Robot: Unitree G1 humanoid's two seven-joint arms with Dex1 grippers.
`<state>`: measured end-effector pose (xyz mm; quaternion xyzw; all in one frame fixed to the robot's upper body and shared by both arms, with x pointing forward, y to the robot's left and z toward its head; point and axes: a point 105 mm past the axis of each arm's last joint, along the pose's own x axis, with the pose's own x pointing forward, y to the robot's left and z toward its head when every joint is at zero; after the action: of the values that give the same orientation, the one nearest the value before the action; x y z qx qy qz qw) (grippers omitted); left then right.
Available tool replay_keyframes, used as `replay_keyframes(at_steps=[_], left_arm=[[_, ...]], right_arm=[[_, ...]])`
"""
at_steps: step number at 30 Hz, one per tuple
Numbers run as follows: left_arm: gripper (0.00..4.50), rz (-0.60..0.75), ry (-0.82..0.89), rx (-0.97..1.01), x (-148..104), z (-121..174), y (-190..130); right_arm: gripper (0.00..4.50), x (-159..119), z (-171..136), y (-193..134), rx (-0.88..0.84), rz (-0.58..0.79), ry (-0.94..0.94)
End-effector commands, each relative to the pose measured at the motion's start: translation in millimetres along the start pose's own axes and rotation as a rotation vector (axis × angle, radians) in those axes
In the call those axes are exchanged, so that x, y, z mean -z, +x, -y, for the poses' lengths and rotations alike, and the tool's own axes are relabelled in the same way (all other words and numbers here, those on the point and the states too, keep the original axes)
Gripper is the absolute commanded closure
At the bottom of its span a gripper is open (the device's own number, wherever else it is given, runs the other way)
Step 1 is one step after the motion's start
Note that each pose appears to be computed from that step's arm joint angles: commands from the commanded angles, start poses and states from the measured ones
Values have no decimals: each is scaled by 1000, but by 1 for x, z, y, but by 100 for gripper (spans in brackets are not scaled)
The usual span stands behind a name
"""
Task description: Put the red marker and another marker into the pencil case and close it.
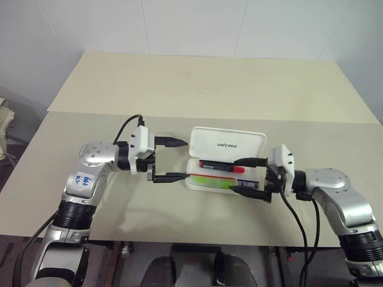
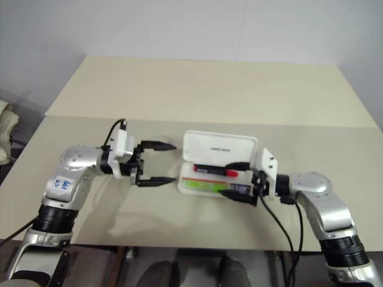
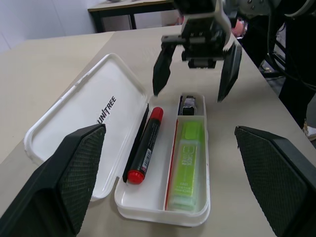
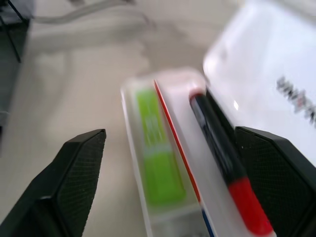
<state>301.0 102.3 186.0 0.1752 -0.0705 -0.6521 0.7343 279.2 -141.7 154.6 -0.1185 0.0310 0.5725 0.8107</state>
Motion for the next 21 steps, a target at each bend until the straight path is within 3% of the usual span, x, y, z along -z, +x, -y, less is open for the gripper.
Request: replay_keyframes(at_steps=[1, 11, 14, 21], left_arm=[[0, 15, 36, -12, -10, -2, -5], [0, 3, 3, -70, 0, -7, -26], [61, 17, -14, -86, 4, -9, -31], [299, 19, -29, -97, 10, -12, -36]], right_arm=[[5, -21, -8, -24, 13, 33, -37], [5, -15, -3, -92, 170, -82, -70], [0, -19, 2, -99, 203, -75, -111], [0, -35, 5, -102, 221, -17, -118]])
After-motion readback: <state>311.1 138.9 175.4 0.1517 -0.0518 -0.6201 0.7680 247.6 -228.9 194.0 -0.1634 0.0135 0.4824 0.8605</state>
